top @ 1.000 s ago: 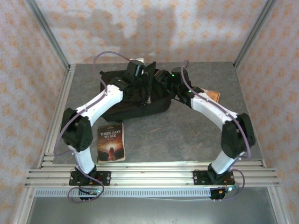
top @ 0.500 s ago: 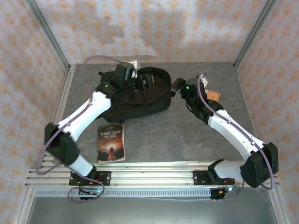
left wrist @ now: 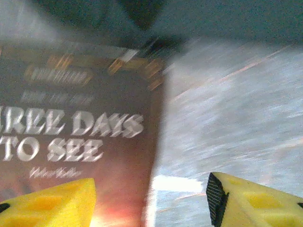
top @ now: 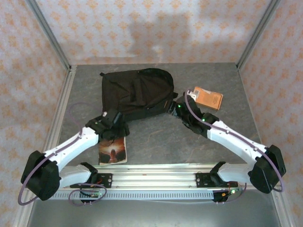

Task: Pack books, pencil case, and school supplies into a backpack

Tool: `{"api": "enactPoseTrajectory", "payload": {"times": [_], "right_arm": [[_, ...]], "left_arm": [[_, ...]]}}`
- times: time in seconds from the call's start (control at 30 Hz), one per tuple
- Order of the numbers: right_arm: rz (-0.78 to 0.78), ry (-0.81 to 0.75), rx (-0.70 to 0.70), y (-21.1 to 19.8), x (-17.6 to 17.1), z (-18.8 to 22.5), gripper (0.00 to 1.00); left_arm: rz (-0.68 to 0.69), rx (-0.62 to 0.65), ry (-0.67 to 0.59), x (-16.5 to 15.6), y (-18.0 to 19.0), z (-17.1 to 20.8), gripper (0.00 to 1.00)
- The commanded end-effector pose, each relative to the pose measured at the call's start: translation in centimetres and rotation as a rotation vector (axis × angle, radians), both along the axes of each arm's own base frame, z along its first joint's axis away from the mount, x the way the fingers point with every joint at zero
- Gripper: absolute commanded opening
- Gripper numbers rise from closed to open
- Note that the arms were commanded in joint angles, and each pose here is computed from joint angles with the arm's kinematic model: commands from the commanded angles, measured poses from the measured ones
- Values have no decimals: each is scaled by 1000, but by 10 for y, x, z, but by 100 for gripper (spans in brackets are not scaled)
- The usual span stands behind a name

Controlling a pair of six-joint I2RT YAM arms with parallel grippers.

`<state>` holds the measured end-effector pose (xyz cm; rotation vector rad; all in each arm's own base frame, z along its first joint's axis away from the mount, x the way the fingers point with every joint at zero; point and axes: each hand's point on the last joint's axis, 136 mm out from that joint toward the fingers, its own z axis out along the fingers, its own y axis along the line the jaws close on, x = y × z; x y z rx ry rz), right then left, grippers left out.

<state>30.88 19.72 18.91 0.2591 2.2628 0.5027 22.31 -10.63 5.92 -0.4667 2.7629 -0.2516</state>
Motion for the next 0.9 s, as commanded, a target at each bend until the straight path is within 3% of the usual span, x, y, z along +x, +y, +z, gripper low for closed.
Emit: {"api": "enactPoseTrajectory", "payload": {"times": [0.0,0.2,0.43,0.67,0.73,0.87], "right_arm": [[64,35,-14,10,-7,-14,84],[100,80,-15,18,-13,-25,83],[101,67,-21,15,-15,-23,83],[60,81,-61,3,-17,-24,83],[45,82,-82,-4,-20,-25,83],[88,115,-79,-3,-30,-32,73]], "left_arm": [[21,17,-18,4,3,-8,64],[-64,-15,66,0,-22,-42,59],[-312,-74,136,-1,-101,-57,52],[-549,-136,51,2,-175,-6,52],[-543,-154,-8,7,-176,18,53],[-452,-93,-91,15,-146,44,57]]}}
